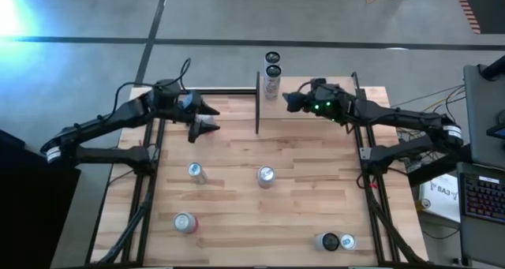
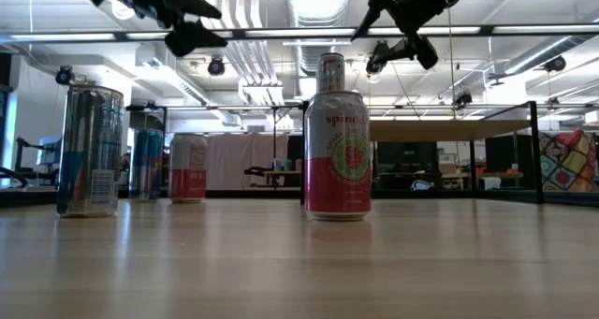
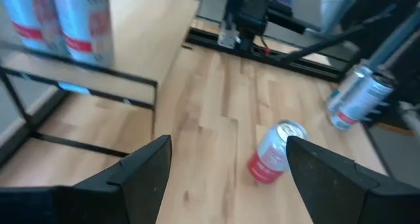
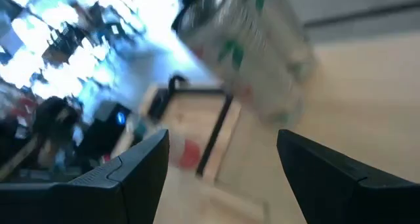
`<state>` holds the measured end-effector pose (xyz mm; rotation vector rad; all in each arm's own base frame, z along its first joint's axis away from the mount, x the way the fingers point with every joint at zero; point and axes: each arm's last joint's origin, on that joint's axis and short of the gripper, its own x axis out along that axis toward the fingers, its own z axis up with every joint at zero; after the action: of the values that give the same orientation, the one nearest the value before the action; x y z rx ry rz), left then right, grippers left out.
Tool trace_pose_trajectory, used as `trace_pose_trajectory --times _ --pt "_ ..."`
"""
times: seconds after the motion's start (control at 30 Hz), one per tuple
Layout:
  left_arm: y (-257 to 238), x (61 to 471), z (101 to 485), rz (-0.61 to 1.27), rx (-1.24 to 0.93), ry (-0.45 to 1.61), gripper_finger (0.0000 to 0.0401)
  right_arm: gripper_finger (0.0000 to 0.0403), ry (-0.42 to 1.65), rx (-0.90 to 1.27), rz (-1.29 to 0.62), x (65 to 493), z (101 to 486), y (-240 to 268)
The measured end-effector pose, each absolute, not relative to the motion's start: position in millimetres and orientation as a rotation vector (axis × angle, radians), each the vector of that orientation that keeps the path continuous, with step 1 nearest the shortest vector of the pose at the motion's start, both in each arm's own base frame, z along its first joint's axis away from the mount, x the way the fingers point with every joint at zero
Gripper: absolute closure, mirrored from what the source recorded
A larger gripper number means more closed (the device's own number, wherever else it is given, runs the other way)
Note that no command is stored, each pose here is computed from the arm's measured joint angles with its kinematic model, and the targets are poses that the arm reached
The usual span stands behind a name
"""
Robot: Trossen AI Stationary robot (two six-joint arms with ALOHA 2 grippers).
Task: Place canned beverage on shelf
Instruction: Put the white and pink soda can aligned with the other white soda can on the shelf
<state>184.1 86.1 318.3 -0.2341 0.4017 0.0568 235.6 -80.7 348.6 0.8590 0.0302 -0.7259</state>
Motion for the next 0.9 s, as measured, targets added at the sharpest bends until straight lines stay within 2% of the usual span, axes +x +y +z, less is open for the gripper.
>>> trace_pose_trajectory --times 0.2,0.37,0.53,0.67,0.8,0.9 --pt "90.4 183.6 294.4 0.017 -0.235 0.434 0.0123 0.0131 0.364 0.951 -0.699 242.6 359.1 -46.6" --pt "96.8 194.1 280.0 0.017 -0.157 0.439 0.0123 0.0131 0.638 1.012 -0.786 242.8 369.1 -1.7" --pt "104.8 211.3 279.5 -0.027 -0.289 0.438 0.0123 0.0131 0.822 1.009 -0.828 248.2 374.6 36.9" --pt "106.5 227.4 284.9 -0.170 -0.336 0.437 0.0123 0.0131 0.939 0.960 -0.690 259.0 376.1 66.9" --pt "103.3 245.0 296.5 -0.207 -0.340 0.457 0.0123 0.0131 1.105 0.877 -0.481 265.3 374.4 104.6" --pt "95.7 259.9 310.4 -0.220 -0.352 0.464 0.0123 0.0131 1.177 0.830 -0.396 260.3 377.3 131.4"
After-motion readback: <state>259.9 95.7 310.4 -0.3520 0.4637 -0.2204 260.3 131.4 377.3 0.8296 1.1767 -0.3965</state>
